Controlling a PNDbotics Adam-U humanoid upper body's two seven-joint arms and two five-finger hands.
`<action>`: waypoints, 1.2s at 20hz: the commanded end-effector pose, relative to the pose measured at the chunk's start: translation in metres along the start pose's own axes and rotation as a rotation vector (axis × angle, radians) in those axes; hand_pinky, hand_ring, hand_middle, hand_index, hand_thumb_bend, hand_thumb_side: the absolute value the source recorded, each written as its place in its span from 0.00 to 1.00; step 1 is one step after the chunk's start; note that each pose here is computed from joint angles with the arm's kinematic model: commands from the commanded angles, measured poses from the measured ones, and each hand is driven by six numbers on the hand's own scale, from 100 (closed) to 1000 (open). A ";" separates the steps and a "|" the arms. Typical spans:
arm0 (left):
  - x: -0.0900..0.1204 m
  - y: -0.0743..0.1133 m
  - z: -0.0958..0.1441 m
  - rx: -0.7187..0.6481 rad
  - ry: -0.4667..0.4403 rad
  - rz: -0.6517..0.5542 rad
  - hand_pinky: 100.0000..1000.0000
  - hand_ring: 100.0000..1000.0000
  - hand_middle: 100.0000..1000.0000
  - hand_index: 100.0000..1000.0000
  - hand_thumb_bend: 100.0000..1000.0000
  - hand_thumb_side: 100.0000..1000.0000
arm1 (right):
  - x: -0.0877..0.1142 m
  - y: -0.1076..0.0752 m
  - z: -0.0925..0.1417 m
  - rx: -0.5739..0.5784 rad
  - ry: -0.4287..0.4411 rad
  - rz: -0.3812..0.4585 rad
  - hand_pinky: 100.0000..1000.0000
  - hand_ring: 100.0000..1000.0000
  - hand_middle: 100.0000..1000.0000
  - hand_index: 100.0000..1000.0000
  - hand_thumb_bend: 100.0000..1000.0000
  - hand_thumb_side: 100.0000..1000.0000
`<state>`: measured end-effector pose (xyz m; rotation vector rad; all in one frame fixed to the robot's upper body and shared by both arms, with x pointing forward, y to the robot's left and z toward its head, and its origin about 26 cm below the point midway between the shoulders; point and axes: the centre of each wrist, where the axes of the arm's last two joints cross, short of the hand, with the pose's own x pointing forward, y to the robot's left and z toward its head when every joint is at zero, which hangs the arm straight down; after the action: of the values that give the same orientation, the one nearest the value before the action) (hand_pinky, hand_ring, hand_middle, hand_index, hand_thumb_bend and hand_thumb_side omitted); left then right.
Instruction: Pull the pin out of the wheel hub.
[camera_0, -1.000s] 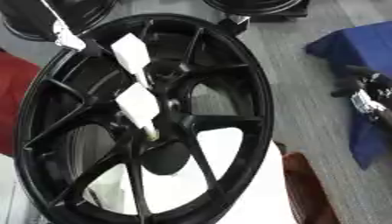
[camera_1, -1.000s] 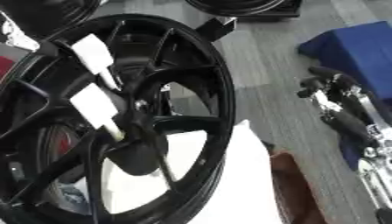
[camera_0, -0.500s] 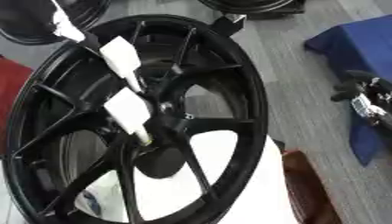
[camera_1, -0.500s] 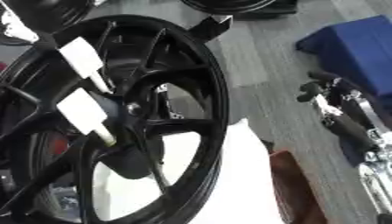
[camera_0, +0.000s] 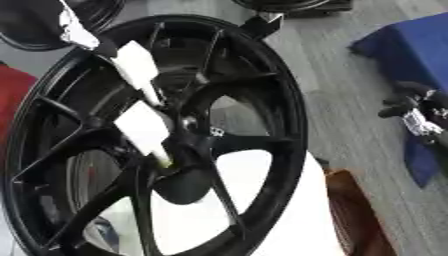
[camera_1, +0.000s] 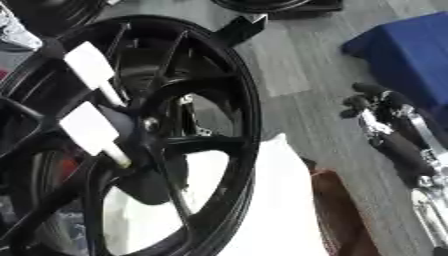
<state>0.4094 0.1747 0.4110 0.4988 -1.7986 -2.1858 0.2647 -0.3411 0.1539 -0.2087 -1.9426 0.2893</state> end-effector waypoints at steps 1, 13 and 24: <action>0.008 0.006 0.008 -0.130 -0.079 -0.119 0.82 0.77 0.74 0.80 0.49 0.14 | 0.007 -0.003 -0.003 0.009 -0.019 0.021 0.93 0.65 0.63 0.83 0.00 0.40; 0.012 -0.018 -0.006 -0.223 -0.092 -0.128 0.81 0.75 0.70 0.79 0.49 0.12 | 0.008 -0.003 -0.005 0.013 -0.026 0.003 0.93 0.64 0.63 0.82 0.00 0.40; -0.002 -0.027 -0.005 -0.260 -0.023 -0.154 0.81 0.76 0.71 0.79 0.47 0.05 | 0.007 -0.001 -0.005 0.012 -0.023 -0.006 0.94 0.64 0.63 0.82 0.00 0.40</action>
<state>0.4153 0.1680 0.3717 0.5401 -1.6098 -2.3024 0.2673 -0.3386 0.1565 -0.1858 -1.9505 0.2881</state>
